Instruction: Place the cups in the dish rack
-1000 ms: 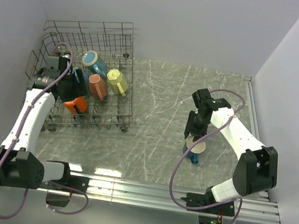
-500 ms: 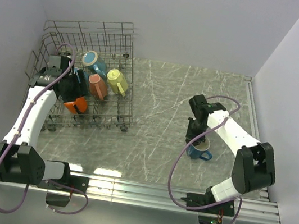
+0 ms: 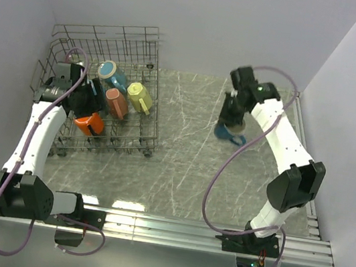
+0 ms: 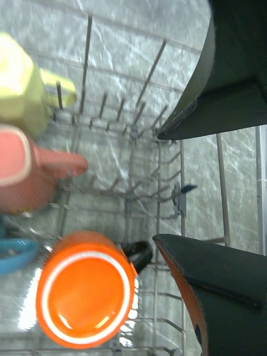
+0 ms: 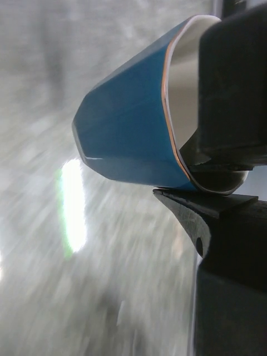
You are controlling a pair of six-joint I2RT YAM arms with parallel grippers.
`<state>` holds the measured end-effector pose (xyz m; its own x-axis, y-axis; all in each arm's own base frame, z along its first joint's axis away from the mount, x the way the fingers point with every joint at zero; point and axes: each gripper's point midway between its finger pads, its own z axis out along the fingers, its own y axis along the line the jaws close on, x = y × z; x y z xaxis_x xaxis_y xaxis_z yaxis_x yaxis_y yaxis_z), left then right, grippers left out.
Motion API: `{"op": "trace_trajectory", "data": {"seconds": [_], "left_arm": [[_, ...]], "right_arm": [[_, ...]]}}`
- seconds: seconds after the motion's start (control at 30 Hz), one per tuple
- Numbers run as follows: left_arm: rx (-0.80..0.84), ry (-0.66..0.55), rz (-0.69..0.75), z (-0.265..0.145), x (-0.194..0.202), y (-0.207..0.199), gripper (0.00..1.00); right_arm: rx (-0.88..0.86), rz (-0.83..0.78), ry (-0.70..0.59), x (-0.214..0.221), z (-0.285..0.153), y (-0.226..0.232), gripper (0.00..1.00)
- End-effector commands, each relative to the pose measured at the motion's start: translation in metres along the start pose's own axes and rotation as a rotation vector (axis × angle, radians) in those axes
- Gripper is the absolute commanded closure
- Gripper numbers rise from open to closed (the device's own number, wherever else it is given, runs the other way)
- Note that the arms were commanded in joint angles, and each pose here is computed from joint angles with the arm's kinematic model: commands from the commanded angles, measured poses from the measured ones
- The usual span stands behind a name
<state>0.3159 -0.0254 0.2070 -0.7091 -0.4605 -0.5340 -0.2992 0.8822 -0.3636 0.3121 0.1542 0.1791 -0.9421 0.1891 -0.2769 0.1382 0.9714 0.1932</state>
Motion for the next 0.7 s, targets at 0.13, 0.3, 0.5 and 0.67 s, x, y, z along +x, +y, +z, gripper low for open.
{"op": "trace_trajectory", "data": {"seconds": [0.13, 0.3, 0.5, 0.67], "left_arm": [[0.302, -0.176, 0.049, -0.053, -0.044, -0.066, 0.17], [0.516, -0.147, 0.017, -0.064, -0.030, -0.097, 0.04], [0.998, -0.097, 0.040, -0.115, -0.017, -0.157, 0.01], [1.087, -0.115, 0.102, -0.124, -0.006, -0.166, 0.01]], "right_arm": [[-0.499, 0.075, -0.243, -0.089, -0.122, 0.099, 1.00], [-0.933, 0.154, -0.215, -0.096, -0.175, 0.154, 1.00], [-1.371, 0.283, -0.114, -0.093, -0.220, 0.181, 1.00], [-1.649, 0.457, -0.063, -0.098, -0.248, 0.177, 1.00]]}}
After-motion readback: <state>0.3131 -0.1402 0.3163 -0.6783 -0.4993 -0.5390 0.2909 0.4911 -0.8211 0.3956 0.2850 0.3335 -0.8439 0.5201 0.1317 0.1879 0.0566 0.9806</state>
